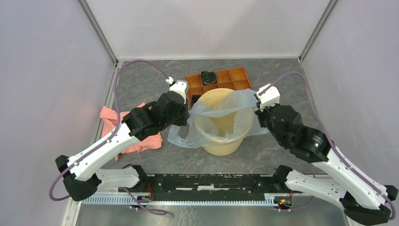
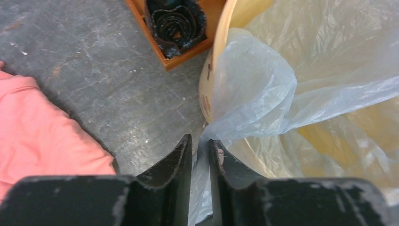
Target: Put the trash bags into the trash bin
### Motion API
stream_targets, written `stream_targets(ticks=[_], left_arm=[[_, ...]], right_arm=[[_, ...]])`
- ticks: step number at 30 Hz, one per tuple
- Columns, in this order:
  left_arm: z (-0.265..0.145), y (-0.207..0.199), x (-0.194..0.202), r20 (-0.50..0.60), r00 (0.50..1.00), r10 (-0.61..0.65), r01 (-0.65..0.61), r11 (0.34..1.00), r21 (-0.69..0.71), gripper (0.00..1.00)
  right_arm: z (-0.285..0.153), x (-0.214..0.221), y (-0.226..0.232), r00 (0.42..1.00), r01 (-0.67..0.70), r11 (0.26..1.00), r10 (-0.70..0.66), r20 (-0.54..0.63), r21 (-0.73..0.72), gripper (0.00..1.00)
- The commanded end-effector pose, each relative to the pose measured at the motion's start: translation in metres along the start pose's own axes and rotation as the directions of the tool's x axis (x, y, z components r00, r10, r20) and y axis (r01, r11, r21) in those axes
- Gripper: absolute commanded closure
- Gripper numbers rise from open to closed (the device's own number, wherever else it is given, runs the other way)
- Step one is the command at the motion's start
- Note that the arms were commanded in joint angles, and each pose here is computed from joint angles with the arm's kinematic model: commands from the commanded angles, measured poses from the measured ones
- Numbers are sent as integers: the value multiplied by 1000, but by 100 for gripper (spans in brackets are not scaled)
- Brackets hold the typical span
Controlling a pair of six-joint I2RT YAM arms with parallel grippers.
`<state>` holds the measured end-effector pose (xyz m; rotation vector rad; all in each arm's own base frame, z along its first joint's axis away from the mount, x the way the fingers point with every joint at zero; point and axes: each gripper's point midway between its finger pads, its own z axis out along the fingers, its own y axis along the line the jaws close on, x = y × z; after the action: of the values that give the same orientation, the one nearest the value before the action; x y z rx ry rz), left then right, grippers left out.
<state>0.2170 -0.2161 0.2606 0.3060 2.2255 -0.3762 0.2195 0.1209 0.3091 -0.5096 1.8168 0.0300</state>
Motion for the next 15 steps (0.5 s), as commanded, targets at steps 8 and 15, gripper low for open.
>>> stream_targets(ticks=[8,15], left_arm=[[12,27,-50,115,984,-135,140,990,-32,86],[27,33,-62,115,972,-205,197,977,80,91]], right_arm=[[48,-36,-22,1000,-9,989,11,-13,146,90],[77,-37,-25,999,-21,998,24,-48,51,85]])
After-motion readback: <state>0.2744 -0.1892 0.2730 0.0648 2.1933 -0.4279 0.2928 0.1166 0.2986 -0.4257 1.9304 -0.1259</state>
